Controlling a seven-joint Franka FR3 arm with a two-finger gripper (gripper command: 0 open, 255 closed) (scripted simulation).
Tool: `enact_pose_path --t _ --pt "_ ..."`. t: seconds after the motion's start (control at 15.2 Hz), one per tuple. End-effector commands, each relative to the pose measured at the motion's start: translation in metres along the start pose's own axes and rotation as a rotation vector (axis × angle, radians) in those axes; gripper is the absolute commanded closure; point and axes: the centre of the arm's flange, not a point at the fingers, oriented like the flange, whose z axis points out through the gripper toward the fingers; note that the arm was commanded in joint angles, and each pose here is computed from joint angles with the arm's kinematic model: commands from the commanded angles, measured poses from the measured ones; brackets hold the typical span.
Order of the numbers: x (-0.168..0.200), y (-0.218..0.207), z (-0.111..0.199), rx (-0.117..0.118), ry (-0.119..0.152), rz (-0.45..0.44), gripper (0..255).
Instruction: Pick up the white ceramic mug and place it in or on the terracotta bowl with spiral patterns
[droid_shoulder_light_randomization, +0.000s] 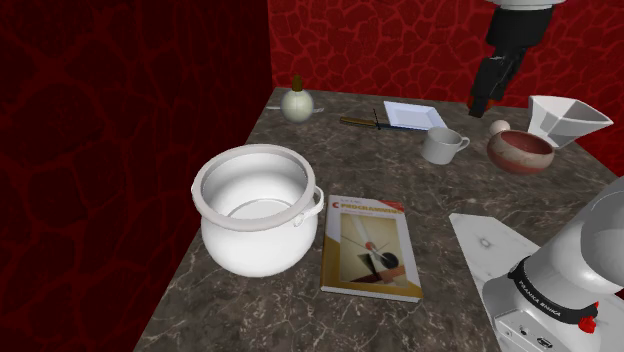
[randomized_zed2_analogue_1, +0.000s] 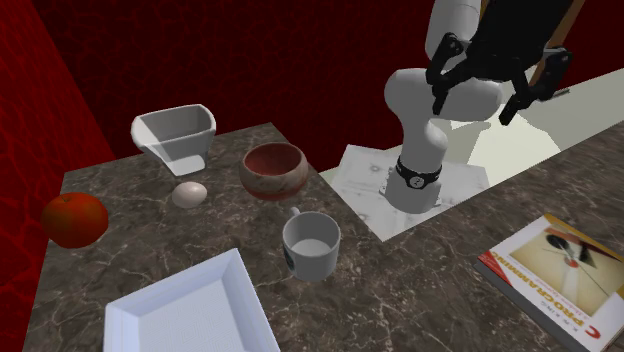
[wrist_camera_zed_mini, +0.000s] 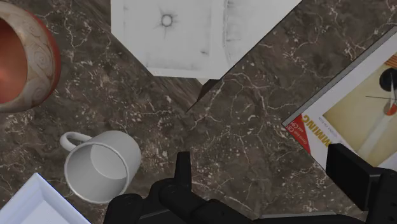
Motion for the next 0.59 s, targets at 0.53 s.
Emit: enact_pose_path --t 0.53 --pt "0.046 0.059 0.074 0.005 0.011 0.014 0"
